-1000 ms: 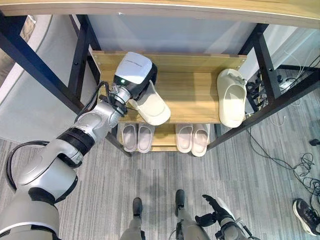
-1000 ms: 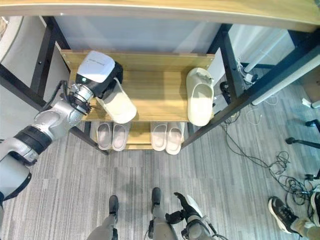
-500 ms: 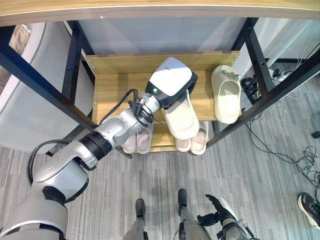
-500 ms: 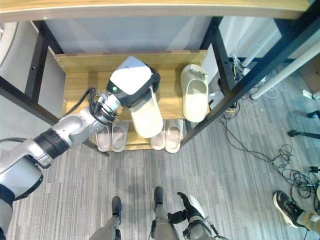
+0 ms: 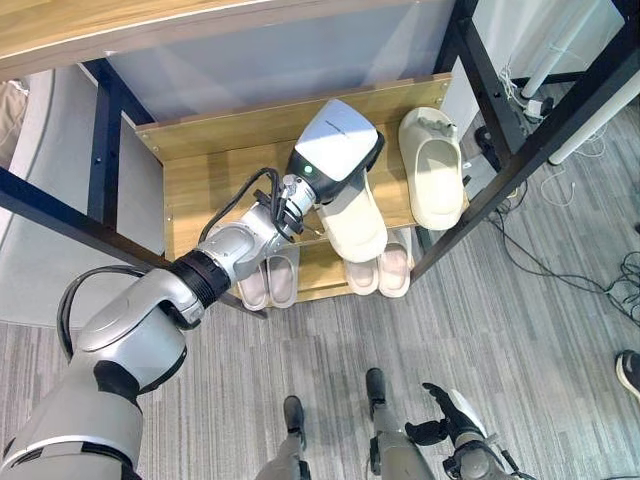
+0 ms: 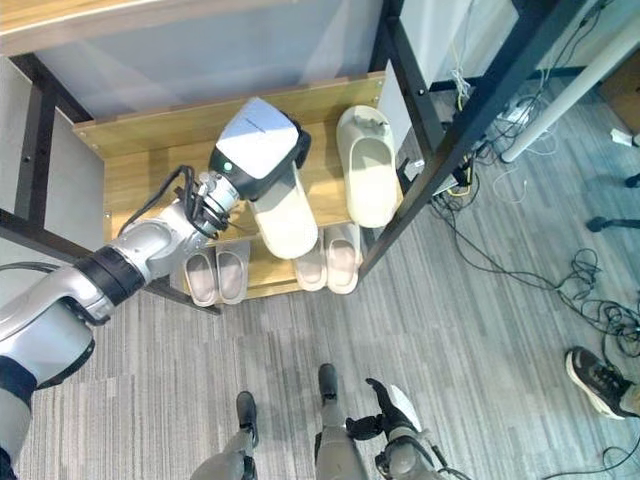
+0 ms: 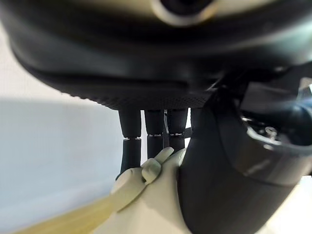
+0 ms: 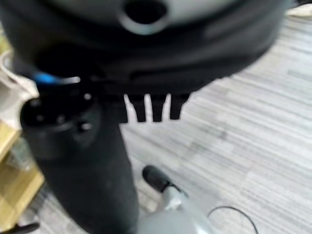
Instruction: Arrange the slippers neatly on the shoe rack.
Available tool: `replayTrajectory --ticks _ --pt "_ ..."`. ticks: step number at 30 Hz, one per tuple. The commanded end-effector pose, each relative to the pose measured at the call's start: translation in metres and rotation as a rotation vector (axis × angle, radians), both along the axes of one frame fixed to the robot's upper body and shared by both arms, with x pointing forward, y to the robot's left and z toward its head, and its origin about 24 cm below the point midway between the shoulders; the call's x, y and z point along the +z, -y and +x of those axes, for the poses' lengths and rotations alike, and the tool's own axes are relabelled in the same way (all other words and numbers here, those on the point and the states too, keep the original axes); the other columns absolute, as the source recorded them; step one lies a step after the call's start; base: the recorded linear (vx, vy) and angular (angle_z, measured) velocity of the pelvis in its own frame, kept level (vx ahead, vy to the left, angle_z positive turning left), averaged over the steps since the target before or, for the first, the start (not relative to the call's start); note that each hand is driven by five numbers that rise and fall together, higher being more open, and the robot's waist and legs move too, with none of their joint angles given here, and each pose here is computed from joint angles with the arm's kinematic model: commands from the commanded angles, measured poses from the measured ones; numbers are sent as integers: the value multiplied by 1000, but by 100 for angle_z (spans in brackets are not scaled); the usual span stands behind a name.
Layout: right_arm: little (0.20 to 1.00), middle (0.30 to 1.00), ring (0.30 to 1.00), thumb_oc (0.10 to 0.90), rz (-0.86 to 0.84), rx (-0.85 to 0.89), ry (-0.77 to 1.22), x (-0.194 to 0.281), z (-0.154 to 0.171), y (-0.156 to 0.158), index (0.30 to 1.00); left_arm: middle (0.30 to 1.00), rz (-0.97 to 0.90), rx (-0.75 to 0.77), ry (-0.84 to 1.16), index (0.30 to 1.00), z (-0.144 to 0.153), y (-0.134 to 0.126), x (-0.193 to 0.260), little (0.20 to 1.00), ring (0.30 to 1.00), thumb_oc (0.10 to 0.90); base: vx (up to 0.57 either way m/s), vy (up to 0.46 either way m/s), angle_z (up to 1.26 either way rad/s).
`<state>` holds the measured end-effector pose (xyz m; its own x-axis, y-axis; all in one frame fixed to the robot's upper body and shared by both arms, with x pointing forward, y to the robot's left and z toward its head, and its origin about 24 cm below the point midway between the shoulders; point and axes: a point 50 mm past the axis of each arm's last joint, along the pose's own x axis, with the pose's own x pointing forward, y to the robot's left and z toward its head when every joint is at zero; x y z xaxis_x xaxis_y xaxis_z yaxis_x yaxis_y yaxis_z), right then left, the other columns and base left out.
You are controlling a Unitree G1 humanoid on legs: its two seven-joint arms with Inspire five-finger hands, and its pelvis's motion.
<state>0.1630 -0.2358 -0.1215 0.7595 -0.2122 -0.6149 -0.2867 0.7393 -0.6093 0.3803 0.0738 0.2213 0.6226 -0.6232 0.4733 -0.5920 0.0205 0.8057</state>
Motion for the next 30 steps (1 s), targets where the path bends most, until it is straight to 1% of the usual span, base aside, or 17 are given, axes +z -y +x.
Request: replayTrajectory --ticks 1,3,6,9,11,12,13,16,22,27,30 --pt "900 900 900 800 -78 -43 8 6 -6 30 900 300 -113 -6 349 300 -3 6 108 300 300 400 24 -56 -2" --pt "900 900 900 800 -76 -48 16 8 -2 30 900 300 -109 6 344 300 -1 5 109 300 300 400 23 -61 -4" --pt "900 900 900 800 -79 -52 23 7 -5 30 900 300 -130 32 361 300 0 -1 117 300 300 400 18 -56 -12" --pt "900 900 900 800 -77 -54 23 7 -5 30 900 300 -131 29 361 300 0 -1 116 300 300 400 26 -39 -8" --pt "900 900 900 800 -78 -70 33 8 1 29 900 300 -120 -8 381 300 -4 14 118 300 300 400 48 -44 -3" --pt "900 900 900 800 -78 -71 34 8 1 29 900 300 -120 -9 382 300 -4 14 118 300 300 400 44 -24 -2" --pt "900 900 900 800 -75 -83 38 8 0 30 900 300 -106 -18 404 300 -6 23 123 300 300 400 0 0 0" --pt "900 900 900 800 -73 -106 30 6 -6 33 900 300 -89 -23 432 300 -8 28 133 300 300 400 40 -8 1" --pt "900 900 900 800 -59 -132 16 3 -15 33 900 300 -100 2 470 300 -10 20 146 300 300 400 44 -3 -7" --pt "900 900 900 800 -58 -132 29 4 -13 34 900 300 -63 -1 496 300 -12 26 151 300 300 400 41 13 -3" --pt "900 900 900 800 -58 -139 34 6 -10 35 900 300 -49 14 496 300 -11 25 153 300 300 400 9 4 -1"
